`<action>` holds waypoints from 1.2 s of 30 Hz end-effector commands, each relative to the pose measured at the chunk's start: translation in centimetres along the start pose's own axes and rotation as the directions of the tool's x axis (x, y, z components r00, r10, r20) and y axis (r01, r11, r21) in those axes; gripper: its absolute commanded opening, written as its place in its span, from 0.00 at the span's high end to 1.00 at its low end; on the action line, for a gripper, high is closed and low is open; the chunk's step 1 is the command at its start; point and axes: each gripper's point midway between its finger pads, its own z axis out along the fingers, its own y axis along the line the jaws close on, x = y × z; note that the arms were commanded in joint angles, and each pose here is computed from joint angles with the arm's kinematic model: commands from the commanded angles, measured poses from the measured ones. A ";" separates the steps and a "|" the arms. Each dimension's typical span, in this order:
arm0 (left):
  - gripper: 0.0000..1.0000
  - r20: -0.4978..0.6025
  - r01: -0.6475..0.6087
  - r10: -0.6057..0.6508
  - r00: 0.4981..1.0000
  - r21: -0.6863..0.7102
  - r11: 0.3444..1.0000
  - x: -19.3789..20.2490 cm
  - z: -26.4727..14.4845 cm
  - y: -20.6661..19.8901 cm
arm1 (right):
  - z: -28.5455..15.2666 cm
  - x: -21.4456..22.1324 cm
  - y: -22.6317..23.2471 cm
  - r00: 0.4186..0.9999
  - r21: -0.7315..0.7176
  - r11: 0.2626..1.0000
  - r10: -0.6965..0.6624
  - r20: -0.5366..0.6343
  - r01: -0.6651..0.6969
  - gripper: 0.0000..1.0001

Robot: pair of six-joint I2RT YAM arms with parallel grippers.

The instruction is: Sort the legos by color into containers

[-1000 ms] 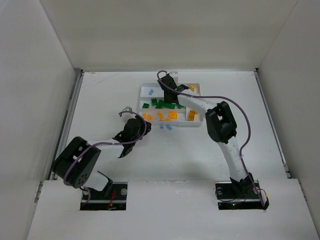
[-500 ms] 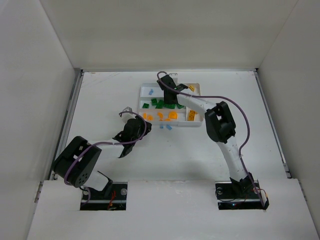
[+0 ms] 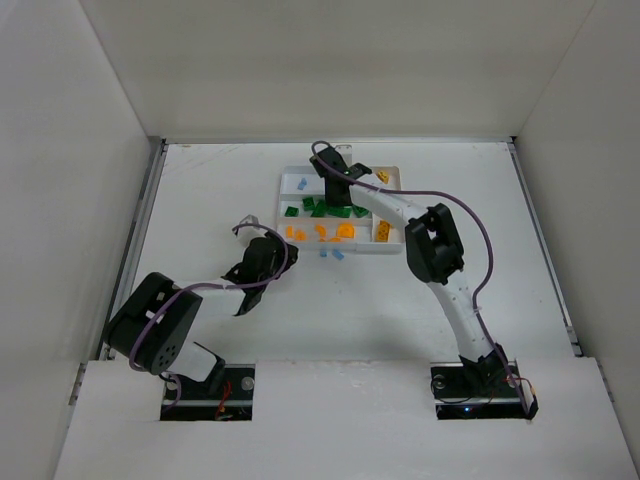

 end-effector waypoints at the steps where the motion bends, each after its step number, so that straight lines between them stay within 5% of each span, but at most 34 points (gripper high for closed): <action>1: 0.67 0.031 0.032 -0.034 0.999 0.051 0.998 -1.0 -0.4 -1.1 | -0.5 -0.6 0.5 1.000 0.001 1.000 0.015 0.009 -0.015 0.70; 25: 0.67 0.068 0.053 -0.057 0.996 0.062 0.997 -2.8 -1.2 -0.5 | -0.2 -1.0 0.1 1.000 0.031 1.000 0.001 0.000 -0.001 0.84; 36: 0.67 0.067 0.047 -0.051 0.996 0.063 0.997 -2.7 -1.2 -0.6 | -1.8 -3.0 0.5 0.994 -0.020 0.998 0.054 0.091 -0.053 0.89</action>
